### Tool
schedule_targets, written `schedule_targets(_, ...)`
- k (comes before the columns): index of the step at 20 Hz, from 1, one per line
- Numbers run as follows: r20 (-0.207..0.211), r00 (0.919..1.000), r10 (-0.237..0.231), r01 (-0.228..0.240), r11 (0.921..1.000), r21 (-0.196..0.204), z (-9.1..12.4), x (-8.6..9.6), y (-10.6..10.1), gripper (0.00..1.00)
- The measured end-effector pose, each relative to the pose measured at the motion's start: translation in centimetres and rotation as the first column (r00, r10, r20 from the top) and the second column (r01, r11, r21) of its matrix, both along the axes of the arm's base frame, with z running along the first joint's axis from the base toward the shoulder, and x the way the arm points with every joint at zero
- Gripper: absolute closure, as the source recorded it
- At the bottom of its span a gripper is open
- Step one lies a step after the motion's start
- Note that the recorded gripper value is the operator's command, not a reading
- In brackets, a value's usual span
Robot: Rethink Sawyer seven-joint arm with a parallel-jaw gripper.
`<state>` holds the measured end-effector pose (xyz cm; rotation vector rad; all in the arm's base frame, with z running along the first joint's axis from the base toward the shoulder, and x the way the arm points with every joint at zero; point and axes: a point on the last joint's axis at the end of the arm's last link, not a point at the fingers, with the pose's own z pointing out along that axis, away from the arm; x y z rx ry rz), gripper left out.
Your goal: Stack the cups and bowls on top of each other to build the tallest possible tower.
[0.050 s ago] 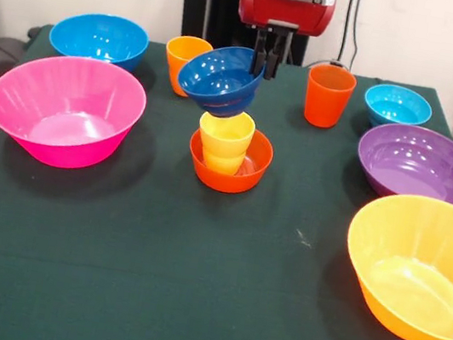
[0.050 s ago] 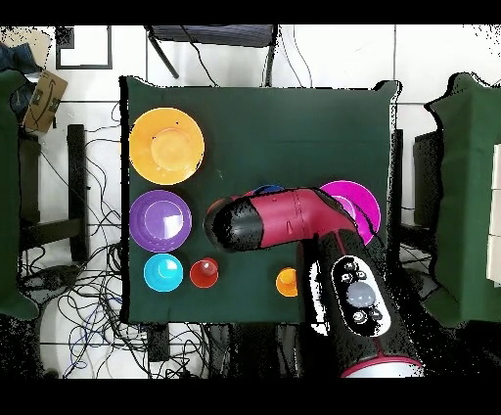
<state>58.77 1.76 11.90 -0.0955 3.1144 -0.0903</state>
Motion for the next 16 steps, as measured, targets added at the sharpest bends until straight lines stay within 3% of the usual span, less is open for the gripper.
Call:
schedule_targets(8,0.012,0.9999,0.006,-0.006,0.9999,0.009,-0.5,-0.3,0.4,1.0)
schedule_targets(16,0.103,0.9946,0.012,-0.015,0.9995,0.027,-0.6,0.8,0.8,1.0)
